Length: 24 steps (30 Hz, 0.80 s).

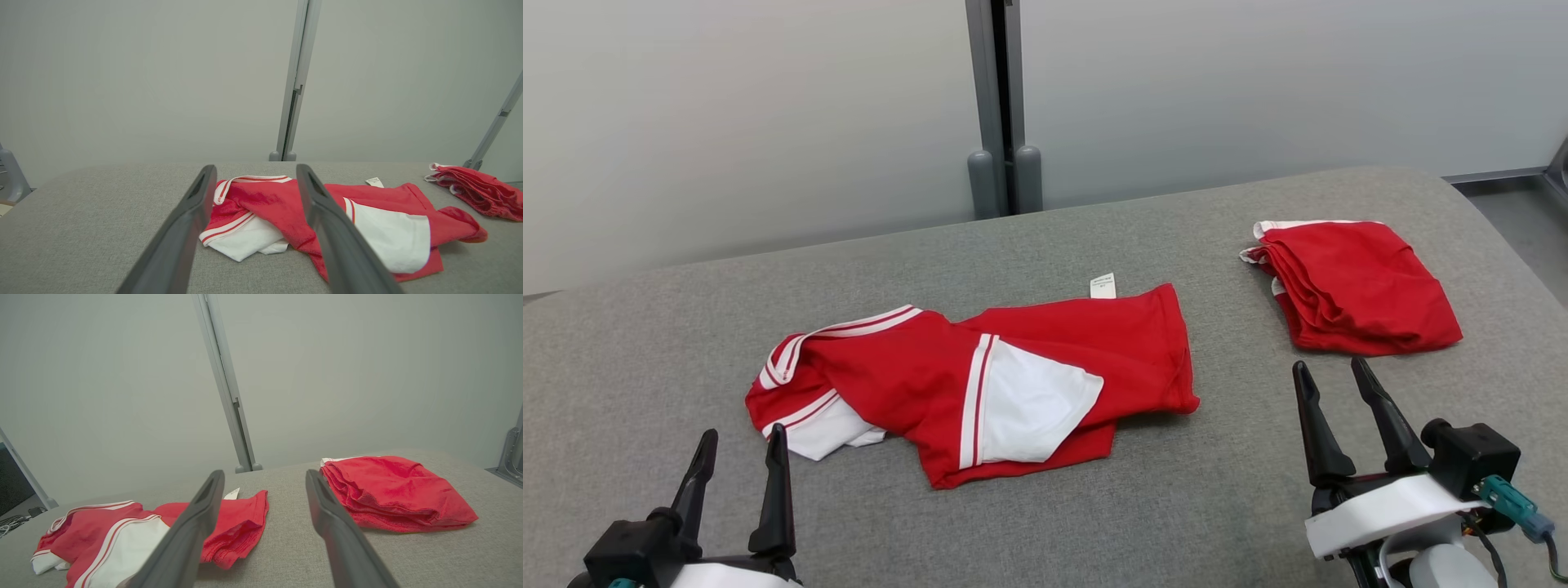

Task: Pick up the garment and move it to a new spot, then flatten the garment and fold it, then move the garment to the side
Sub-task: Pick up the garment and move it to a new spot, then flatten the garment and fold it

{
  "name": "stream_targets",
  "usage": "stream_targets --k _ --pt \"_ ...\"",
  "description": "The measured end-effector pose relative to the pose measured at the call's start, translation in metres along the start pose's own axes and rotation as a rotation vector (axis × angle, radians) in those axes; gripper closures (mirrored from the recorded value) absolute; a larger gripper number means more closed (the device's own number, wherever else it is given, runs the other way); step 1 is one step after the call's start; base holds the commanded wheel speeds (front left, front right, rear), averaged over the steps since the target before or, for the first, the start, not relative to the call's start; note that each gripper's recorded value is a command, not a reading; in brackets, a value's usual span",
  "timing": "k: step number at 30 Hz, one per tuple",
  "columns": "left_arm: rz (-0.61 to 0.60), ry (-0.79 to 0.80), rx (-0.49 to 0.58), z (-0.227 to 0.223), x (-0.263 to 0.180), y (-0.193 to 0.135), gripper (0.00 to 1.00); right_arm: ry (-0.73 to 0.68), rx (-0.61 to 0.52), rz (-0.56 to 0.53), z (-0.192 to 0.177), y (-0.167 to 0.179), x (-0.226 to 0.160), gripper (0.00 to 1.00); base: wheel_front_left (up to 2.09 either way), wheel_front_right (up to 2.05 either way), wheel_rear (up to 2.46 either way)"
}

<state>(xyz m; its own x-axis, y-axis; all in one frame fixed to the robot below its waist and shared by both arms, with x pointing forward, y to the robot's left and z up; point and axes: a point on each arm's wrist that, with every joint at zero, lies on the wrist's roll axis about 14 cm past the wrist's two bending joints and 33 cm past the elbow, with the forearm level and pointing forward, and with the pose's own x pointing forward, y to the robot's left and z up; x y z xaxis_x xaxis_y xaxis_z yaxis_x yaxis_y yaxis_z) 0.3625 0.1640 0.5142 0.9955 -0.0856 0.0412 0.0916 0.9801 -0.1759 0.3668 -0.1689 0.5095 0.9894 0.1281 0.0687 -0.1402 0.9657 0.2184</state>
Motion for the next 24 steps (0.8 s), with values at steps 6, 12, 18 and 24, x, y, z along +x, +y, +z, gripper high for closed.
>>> stream_targets --k 6,12,18,24 --pt "0.007 -0.006 -0.007 0.0015 -0.0021 0.0008 0.0 0.015 -0.005 0.021 -0.0022 0.0056 0.0045 0.0 0.0 0.0 0.0" --pt "0.01 -0.022 -0.011 0.0063 -0.0008 0.0 0.0 0.022 -0.011 0.029 -0.0024 0.0064 0.0061 0.0 0.0 0.0 0.0" --pt "0.007 -0.022 -0.013 0.0061 0.0001 -0.0024 0.0 0.02 -0.013 0.023 -0.0009 0.0043 0.0045 0.0 0.0 0.0 0.0" --pt "0.002 -0.022 -0.007 0.0059 0.0012 -0.0037 0.0 0.019 -0.013 0.019 -0.0003 0.0032 0.0037 0.0 0.0 0.0 0.0"
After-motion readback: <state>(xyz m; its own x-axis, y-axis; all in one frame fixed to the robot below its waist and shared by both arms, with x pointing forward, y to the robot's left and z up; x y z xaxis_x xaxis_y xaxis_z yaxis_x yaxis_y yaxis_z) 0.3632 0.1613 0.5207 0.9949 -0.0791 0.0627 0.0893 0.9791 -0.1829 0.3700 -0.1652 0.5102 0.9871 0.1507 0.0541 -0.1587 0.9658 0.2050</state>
